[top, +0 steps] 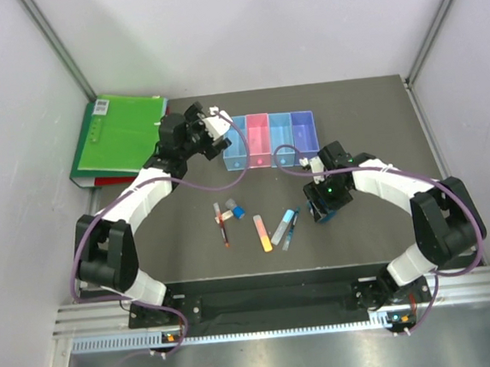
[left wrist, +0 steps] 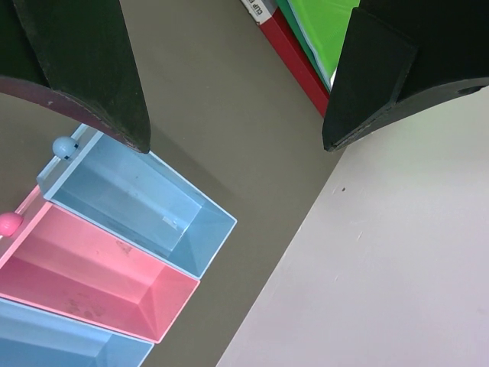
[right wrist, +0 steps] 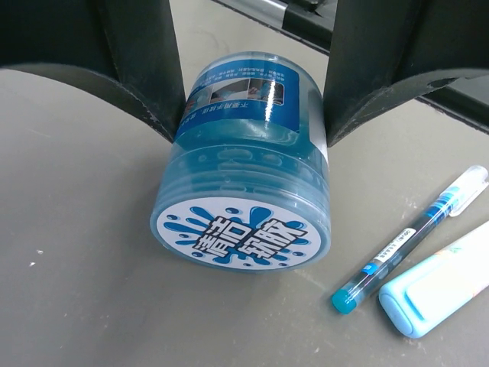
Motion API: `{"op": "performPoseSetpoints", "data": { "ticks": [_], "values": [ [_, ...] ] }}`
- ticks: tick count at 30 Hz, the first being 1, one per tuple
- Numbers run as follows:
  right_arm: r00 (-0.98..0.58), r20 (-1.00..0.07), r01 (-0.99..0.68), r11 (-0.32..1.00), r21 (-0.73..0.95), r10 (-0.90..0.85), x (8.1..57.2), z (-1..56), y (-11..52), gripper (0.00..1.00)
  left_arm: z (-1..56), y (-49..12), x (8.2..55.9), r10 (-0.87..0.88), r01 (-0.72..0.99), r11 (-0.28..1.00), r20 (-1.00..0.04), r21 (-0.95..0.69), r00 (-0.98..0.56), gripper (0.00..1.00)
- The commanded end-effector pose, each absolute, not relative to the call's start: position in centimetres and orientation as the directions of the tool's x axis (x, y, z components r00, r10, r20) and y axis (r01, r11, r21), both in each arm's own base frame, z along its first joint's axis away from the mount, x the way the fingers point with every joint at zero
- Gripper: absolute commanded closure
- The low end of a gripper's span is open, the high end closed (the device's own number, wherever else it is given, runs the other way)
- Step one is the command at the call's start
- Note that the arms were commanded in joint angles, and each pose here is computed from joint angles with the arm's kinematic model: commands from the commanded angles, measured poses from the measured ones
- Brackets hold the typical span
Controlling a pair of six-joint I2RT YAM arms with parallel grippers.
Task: Sort the stationery into containers
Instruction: Pick up the stationery from the center of the board.
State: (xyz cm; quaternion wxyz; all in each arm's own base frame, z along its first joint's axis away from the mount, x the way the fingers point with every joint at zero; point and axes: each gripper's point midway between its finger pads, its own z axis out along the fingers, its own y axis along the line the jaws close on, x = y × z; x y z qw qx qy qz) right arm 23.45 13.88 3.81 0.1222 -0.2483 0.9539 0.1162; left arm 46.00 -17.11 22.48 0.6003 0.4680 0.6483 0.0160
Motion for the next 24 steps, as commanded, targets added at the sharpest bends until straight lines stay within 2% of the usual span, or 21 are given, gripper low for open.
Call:
{"op": "performPoseSetpoints", "data": {
  "ticks": [1,3,4,6,14,19,24],
  "values": [
    [-0.842,-0.300,-0.511,0.841,0.179,-0.448,23.8,4.1,14.8,0.70,26.0,-17.1,47.3,0.599,0.523,0.588,-0.767,0.617,0.231,0.01],
    [-0.842,-0.297,-0.513,0.839,0.184,-0.450,23.7,4.1,14.9,0.81,26.0,-17.2,47.4,0.587,0.526,0.599,-0.778,0.604,0.224,0.01],
    [-0.840,-0.306,-0.514,0.839,0.180,-0.449,23.9,4.2,14.9,0.90,25.9,-17.2,47.4,0.583,0.529,0.603,-0.783,0.597,0.219,0.01],
    [-0.835,-0.321,-0.514,0.841,0.168,-0.447,24.2,4.6,14.9,0.99,25.8,-17.4,47.3,0.558,0.540,0.623,-0.805,0.566,0.200,0.01],
    [-0.734,-0.452,-0.590,0.806,0.053,-0.507,28.1,8.5,15.4,1.00,25.4,-19.6,46.2,0.421,0.655,0.653,-0.901,0.379,0.103,0.01],
    [-0.653,-0.547,-0.614,0.789,-0.023,-0.524,30.8,11.6,15.9,1.00,24.8,-21.9,45.0,0.380,0.770,0.579,-0.924,0.269,0.037,0.01],
    [-0.591,-0.570,-0.612,0.778,-0.145,-0.571,32.1,12.2,14.4,1.00,25.9,-23.5,44.7,0.364,0.836,0.492,-0.930,0.243,0.057,0.01]
  ]
}}
